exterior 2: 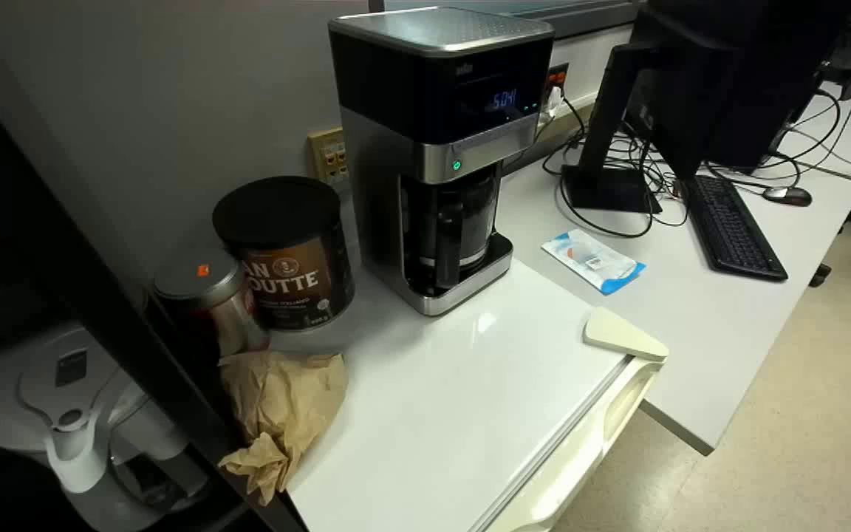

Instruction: Press a button on the coffee maker

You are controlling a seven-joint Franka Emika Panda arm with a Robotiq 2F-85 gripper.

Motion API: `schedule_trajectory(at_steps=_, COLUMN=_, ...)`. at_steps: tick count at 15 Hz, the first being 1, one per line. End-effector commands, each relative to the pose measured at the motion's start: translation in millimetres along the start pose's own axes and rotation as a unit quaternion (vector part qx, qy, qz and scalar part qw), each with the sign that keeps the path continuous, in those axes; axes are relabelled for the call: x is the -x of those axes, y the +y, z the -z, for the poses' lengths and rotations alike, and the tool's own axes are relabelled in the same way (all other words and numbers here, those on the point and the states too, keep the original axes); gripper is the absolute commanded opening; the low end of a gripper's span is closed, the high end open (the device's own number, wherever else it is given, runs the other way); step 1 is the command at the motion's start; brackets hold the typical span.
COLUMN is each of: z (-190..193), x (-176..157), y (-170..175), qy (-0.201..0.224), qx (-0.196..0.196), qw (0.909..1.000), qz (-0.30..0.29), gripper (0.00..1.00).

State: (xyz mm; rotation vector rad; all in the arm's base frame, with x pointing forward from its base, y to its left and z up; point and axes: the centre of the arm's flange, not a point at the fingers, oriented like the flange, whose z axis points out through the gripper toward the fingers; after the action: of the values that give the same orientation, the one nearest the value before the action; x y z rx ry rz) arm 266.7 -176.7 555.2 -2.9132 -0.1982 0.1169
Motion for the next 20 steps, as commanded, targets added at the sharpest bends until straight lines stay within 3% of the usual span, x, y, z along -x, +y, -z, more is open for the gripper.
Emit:
schedule_trajectory(at_steps=1, z=0.1, x=0.0, y=0.0, qy=0.0, qx=0.0, qw=1.0, qz=0.0, gripper=1.0)
schedule_trajectory(at_steps=11, z=0.1, x=-7.0, y=1.7, qy=-0.004, qx=0.007, qw=1.0, qz=0.002, gripper=1.0)
schedule_trajectory(at_steps=15, z=-1.4, x=-37.7, y=7.8, qy=-0.003, qx=0.059, qw=0.9981, qz=0.015, gripper=1.0)
schedule_trajectory(at_steps=20, z=-13.4, x=-94.8, y=15.2, qy=-0.036, qx=0.11, qw=0.9919, qz=0.053, gripper=1.0)
